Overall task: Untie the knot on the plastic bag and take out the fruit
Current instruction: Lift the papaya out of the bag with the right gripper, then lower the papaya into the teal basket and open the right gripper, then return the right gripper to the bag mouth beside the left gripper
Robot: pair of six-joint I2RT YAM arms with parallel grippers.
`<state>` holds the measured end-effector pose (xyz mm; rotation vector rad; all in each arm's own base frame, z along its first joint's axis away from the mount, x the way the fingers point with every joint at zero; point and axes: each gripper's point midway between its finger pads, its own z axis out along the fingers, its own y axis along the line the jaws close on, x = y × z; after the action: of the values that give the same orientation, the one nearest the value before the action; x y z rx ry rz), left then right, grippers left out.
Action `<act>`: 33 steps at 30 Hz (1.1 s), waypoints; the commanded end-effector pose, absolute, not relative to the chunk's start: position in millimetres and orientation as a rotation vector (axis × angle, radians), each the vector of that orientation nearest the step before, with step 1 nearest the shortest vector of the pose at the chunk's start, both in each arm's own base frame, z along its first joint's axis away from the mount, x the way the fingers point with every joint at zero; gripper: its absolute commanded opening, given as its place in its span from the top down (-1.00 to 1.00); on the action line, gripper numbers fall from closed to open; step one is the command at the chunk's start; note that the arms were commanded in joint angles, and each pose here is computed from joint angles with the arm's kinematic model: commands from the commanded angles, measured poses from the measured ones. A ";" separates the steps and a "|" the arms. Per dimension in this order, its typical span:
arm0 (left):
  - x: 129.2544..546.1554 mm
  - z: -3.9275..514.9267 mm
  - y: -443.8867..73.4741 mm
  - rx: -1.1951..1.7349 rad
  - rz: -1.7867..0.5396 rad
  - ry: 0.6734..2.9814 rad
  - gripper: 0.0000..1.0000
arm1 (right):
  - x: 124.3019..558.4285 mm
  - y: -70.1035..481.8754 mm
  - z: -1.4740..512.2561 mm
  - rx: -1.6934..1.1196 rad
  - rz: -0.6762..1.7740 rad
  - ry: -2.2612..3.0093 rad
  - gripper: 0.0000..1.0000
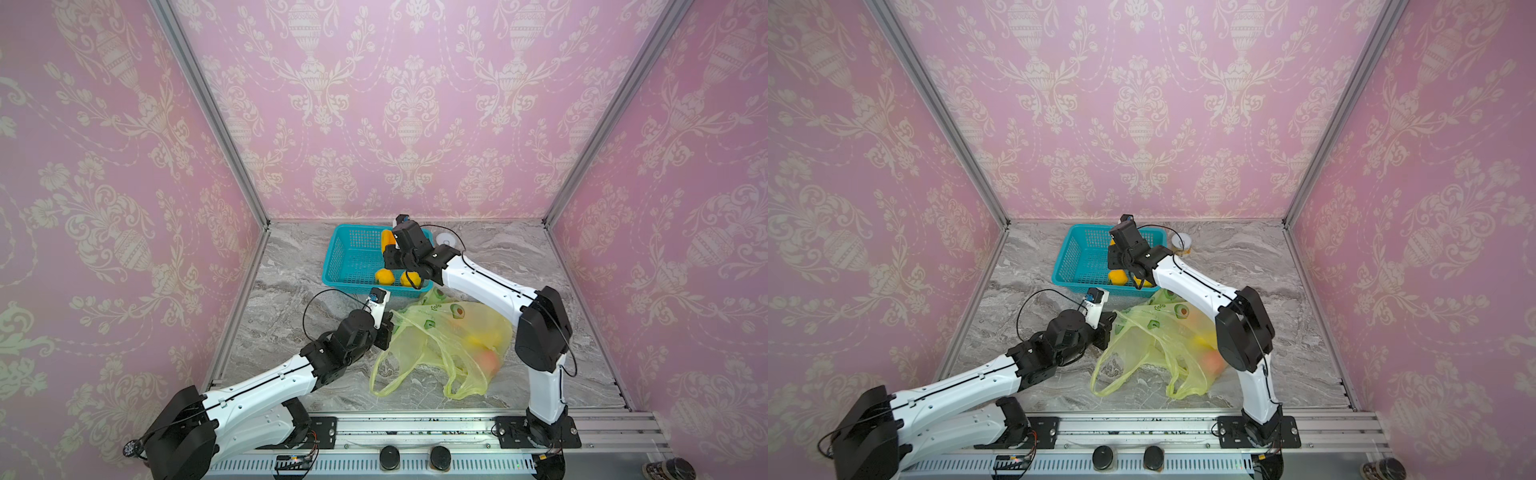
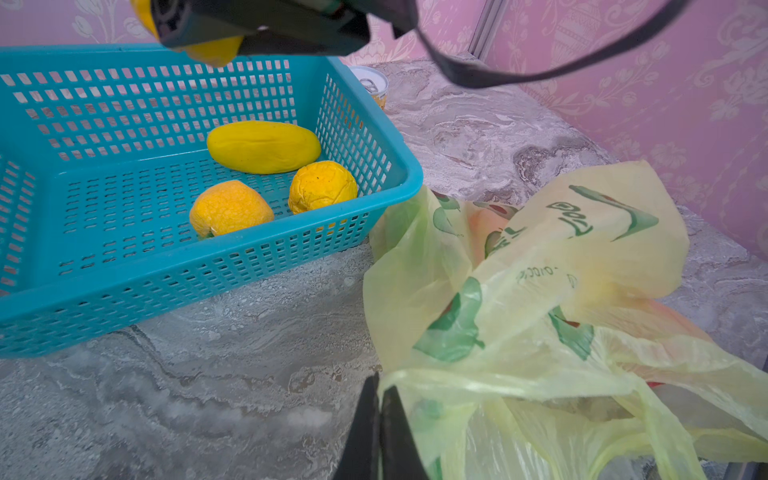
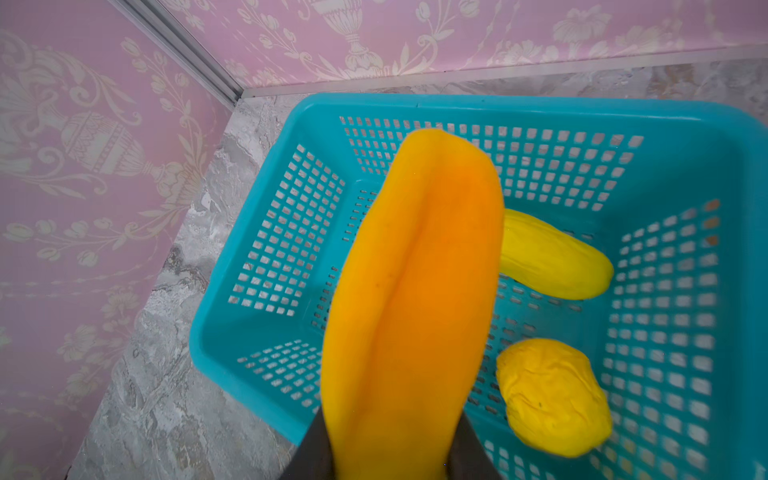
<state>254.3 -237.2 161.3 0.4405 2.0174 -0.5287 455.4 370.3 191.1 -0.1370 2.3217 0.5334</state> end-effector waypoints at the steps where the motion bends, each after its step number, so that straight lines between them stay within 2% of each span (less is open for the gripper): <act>1: 255.6 154.5 -235.6 0.460 -0.505 2.024 1.00 | 453.7 380.6 143.8 -0.219 0.494 2.495 1.00; 8: 255.9 156.7 -234.8 0.456 -0.504 2.018 1.00 | 470.7 393.7 122.9 -0.231 0.503 2.535 0.97; 9: 255.8 154.8 -234.5 0.456 -0.502 2.022 1.00 | 471.7 393.9 124.2 -0.228 0.510 2.529 0.81; 13: 256.8 152.5 -234.0 0.454 -0.491 2.032 1.00 | 468.7 396.9 139.8 -0.232 0.574 2.474 -0.17; 16: 257.0 155.8 -234.6 0.454 -0.496 2.022 1.00 | 461.2 389.4 163.6 -0.237 0.592 2.430 -0.44; 19: 256.9 154.7 -234.8 0.452 -0.498 2.024 1.00 | 442.1 368.2 185.9 -0.231 0.563 2.393 -0.58; 25: 257.7 147.5 -234.7 0.452 -0.486 2.044 1.00 | 373.2 303.9 221.7 -0.149 0.542 2.243 -0.56; 33: 258.4 137.0 -244.8 0.447 -0.530 2.079 1.00 | 253.0 266.0 221.4 -0.325 0.382 2.093 0.00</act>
<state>257.4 -241.3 139.7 0.4592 2.0699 -0.5024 264.2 284.2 229.1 -0.3295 2.1434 0.5100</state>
